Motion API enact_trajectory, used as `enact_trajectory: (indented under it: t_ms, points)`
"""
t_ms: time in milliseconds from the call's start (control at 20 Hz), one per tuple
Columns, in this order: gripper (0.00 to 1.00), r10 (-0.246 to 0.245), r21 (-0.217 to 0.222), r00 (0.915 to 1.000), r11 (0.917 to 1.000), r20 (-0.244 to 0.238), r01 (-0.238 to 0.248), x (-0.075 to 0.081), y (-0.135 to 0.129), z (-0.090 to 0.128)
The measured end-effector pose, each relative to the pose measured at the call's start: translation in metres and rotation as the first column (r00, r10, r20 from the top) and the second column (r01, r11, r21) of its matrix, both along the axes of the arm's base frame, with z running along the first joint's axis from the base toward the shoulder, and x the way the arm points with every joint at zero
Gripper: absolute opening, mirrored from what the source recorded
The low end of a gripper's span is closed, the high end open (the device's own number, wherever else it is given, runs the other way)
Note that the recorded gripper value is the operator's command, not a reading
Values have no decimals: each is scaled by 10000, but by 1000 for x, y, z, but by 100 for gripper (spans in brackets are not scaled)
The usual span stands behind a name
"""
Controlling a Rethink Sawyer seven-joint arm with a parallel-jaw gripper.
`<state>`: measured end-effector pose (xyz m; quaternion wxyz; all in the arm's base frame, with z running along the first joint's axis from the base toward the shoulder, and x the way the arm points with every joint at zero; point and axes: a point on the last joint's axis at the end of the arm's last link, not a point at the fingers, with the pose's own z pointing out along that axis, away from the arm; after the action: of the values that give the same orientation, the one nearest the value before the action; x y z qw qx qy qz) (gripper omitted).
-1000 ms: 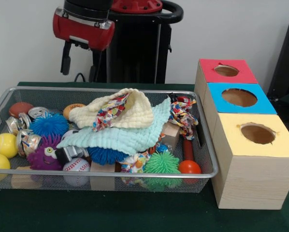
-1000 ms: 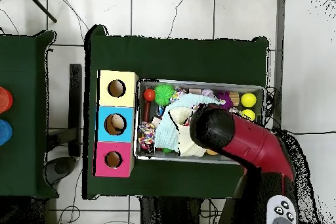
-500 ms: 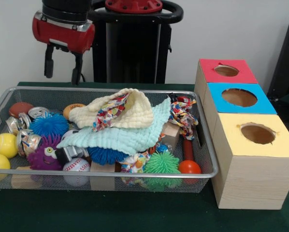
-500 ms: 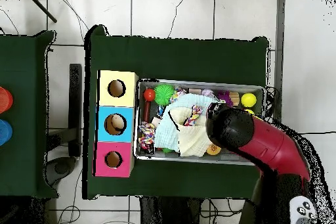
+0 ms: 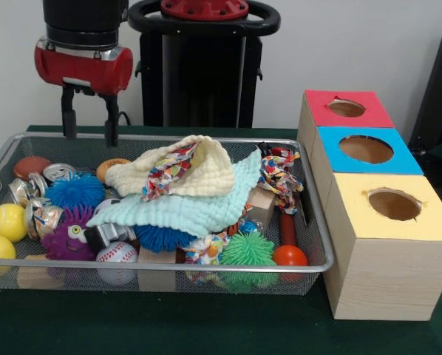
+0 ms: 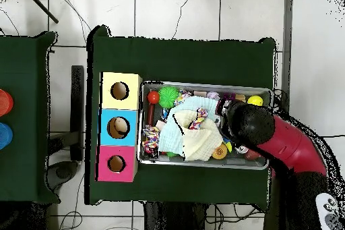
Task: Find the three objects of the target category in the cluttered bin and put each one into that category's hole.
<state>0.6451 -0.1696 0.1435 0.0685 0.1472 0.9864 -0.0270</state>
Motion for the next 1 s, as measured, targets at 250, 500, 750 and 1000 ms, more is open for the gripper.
enact_trajectory:
  t_ms: [250,500,750,1000]
  points:
    - [100,143,284,9998,9995,150,-147,9,10,-1]
    - [100,322,404,9992,9986,219,-331,14,22,-2]
    - [100,580,385,9980,9975,249,-589,18,38,1]
    - [100,969,340,9948,9946,316,-980,24,64,5]
